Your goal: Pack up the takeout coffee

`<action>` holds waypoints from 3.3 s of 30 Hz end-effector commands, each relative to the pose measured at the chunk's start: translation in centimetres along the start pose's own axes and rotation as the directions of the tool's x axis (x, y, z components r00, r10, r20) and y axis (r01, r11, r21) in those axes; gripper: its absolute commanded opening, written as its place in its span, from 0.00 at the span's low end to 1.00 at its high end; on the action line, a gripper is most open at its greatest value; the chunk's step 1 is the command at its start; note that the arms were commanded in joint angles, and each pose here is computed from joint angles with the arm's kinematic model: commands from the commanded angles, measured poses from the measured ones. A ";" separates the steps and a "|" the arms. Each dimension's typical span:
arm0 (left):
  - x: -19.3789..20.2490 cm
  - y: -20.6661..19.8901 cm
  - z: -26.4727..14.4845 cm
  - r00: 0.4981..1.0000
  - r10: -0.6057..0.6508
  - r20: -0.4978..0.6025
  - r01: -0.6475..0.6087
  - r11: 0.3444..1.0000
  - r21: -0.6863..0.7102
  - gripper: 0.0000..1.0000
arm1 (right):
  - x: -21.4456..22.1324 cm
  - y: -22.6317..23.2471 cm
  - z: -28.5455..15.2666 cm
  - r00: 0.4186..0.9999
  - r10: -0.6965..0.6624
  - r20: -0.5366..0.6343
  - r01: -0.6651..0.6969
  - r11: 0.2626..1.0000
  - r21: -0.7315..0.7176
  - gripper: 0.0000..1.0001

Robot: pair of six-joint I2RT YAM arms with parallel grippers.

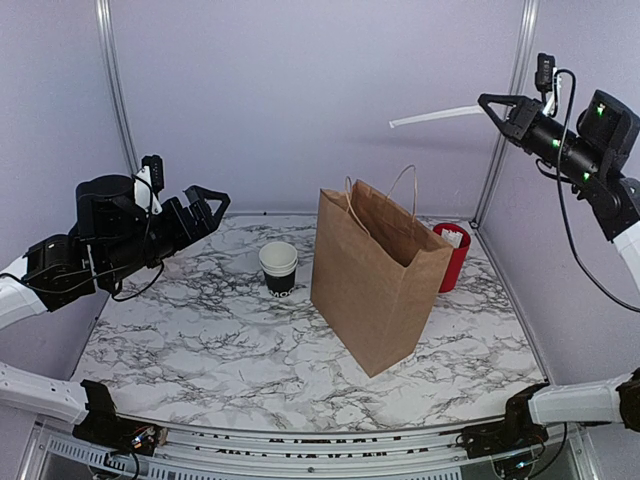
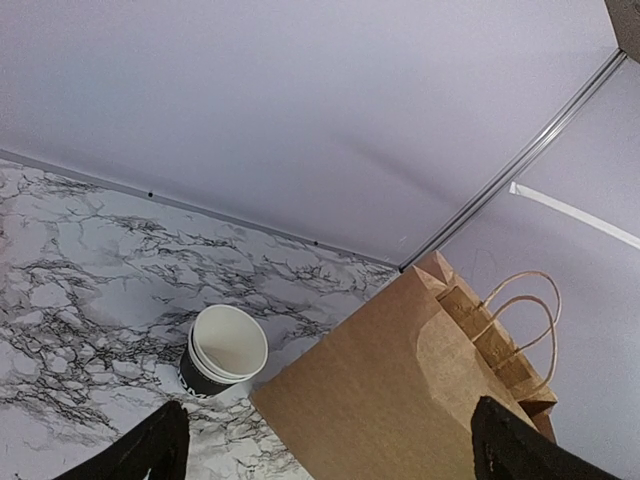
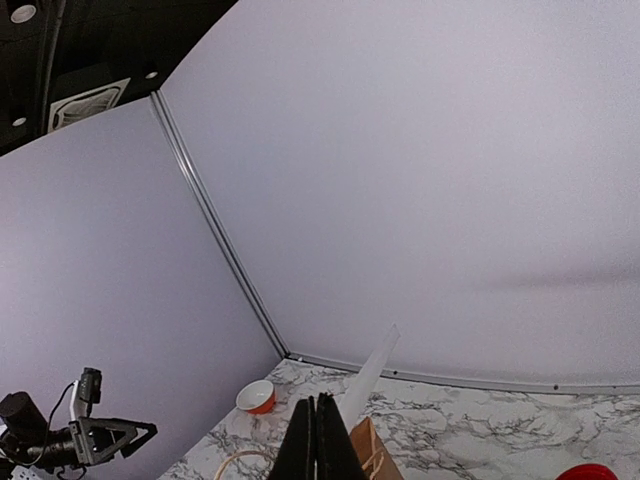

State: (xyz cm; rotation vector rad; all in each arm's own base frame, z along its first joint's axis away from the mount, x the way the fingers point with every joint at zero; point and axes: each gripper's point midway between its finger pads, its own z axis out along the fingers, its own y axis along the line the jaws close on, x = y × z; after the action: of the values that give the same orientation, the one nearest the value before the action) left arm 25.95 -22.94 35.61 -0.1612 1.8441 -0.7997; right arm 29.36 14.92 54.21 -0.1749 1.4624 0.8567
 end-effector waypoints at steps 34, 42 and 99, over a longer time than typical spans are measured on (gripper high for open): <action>0.3 0.0 0.6 1.000 -0.006 -0.010 0.006 1.000 0.007 0.99 | 6.4 3.0 -0.7 0.930 -0.022 -0.367 -0.042 0.985 -0.165 0.00; 0.5 -0.1 0.8 1.000 -0.007 -0.016 0.007 1.000 0.009 0.99 | 9.2 3.7 0.2 0.892 -0.043 -0.450 -0.038 0.985 -0.170 0.01; -3.9 15.7 -0.1 0.994 0.105 0.000 -0.095 0.900 -0.426 0.99 | 20.6 -21.8 -10.4 0.953 0.011 -0.301 0.224 0.643 0.732 1.00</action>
State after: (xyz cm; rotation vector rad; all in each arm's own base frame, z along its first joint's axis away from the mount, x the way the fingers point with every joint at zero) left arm 31.67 -11.11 30.93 -0.3868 1.9379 -0.4240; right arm 30.96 1.83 24.41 0.2684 2.0757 0.0072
